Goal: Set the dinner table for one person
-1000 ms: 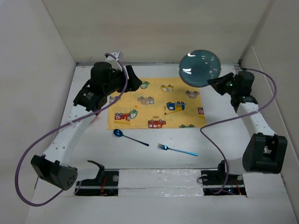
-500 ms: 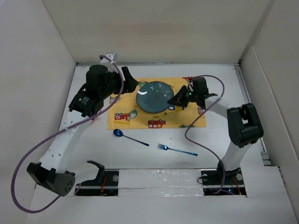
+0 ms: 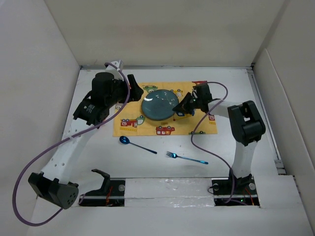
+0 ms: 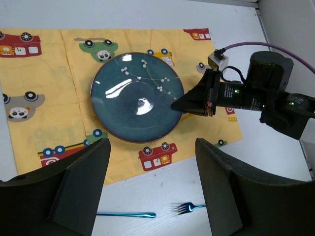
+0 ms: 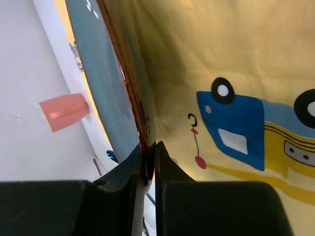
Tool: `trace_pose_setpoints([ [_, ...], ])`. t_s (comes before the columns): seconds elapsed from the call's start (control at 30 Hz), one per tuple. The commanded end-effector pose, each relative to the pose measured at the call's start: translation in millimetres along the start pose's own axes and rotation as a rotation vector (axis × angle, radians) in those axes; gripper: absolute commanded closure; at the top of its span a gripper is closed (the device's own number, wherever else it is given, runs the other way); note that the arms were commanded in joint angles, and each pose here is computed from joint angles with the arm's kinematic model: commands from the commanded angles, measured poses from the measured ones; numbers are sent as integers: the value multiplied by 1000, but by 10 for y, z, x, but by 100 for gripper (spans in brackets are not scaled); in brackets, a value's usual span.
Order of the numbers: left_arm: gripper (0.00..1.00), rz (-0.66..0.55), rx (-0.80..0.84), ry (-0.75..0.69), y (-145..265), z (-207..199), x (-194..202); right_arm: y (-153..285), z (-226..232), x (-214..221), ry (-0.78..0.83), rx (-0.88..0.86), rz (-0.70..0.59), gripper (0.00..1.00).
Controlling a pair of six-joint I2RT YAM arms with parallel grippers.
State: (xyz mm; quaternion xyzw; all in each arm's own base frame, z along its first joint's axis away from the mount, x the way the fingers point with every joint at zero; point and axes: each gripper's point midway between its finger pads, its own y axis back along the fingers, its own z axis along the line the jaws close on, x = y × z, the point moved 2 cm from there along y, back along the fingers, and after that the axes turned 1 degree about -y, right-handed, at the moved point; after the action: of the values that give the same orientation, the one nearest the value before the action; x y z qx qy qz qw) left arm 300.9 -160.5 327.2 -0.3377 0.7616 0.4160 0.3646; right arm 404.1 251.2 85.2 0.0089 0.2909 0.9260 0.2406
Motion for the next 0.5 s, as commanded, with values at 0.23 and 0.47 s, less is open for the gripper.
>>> trace_pose_setpoints([
  [0.23,33,-62,-21,-30,145,34,-128,-2,228,-14,87,63,-11,56],
  [0.47,51,-185,-116,-120,342,57,-645,213,57,-127,190,344,-119,32],
])
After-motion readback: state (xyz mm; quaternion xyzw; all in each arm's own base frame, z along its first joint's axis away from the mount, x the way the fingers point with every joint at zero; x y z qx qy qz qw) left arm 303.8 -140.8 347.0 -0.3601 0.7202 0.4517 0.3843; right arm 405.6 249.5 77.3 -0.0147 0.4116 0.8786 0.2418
